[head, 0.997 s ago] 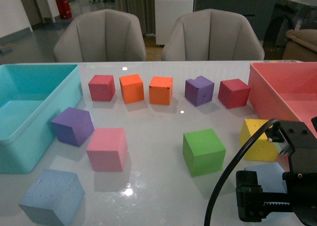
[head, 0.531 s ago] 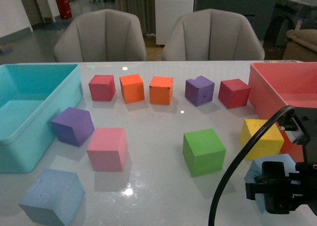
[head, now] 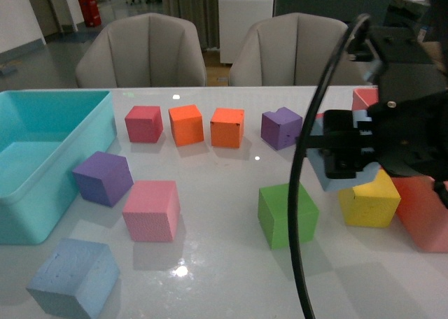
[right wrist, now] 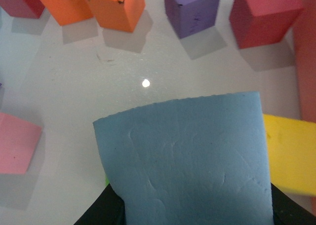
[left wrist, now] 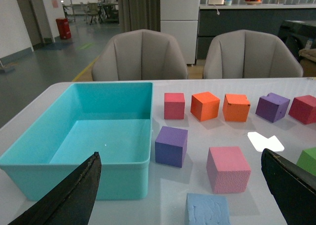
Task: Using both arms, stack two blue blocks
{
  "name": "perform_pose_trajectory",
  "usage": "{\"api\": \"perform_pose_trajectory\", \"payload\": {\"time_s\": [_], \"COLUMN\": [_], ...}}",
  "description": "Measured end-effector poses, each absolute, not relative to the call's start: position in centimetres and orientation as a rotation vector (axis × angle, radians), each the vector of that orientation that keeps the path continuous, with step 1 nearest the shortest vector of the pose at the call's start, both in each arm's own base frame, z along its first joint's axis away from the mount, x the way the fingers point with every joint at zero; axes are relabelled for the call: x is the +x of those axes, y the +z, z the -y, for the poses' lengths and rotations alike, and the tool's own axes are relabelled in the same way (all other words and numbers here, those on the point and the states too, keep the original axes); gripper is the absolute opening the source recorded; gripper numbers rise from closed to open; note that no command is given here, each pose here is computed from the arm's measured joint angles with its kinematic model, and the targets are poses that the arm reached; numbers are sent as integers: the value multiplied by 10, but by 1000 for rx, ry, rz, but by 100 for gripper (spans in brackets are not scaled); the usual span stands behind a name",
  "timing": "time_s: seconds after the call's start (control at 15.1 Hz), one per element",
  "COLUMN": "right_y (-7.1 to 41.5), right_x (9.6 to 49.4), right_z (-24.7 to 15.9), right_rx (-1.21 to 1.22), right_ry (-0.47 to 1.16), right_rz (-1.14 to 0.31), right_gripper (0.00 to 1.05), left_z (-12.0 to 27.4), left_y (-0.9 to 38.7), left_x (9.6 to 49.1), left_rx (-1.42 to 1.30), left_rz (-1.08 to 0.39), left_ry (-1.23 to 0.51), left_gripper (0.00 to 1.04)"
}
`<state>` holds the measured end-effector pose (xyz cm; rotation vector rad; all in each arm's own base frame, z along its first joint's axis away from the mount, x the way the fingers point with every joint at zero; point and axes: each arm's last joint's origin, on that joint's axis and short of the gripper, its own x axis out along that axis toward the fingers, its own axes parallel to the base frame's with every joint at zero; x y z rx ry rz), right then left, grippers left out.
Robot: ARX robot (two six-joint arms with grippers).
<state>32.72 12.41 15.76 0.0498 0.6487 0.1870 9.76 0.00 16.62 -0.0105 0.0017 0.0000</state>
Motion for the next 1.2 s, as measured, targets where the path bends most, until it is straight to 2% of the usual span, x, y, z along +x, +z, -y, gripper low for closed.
{"api": "perform_pose_trajectory", "payload": {"time_s": [0.27,0.53,1.2], "right_y": [142,136,95], "right_x": [391,434,460], "right_z": [-177,-217,-236], "right_rx": [-14,-14,-28], "right_ry": [281,383,460], "right_rz": [-719,-747,-854], "right_gripper": [44,44,43], "left_z": [0,0,0], "left_y": [166,166,166], "left_x": [98,98,98], "left_rx": [-11,-11,-10], "left_rz": [-2,-2,-2], "left_ry": [0,0,0], "left_gripper": [98,98,98]}}
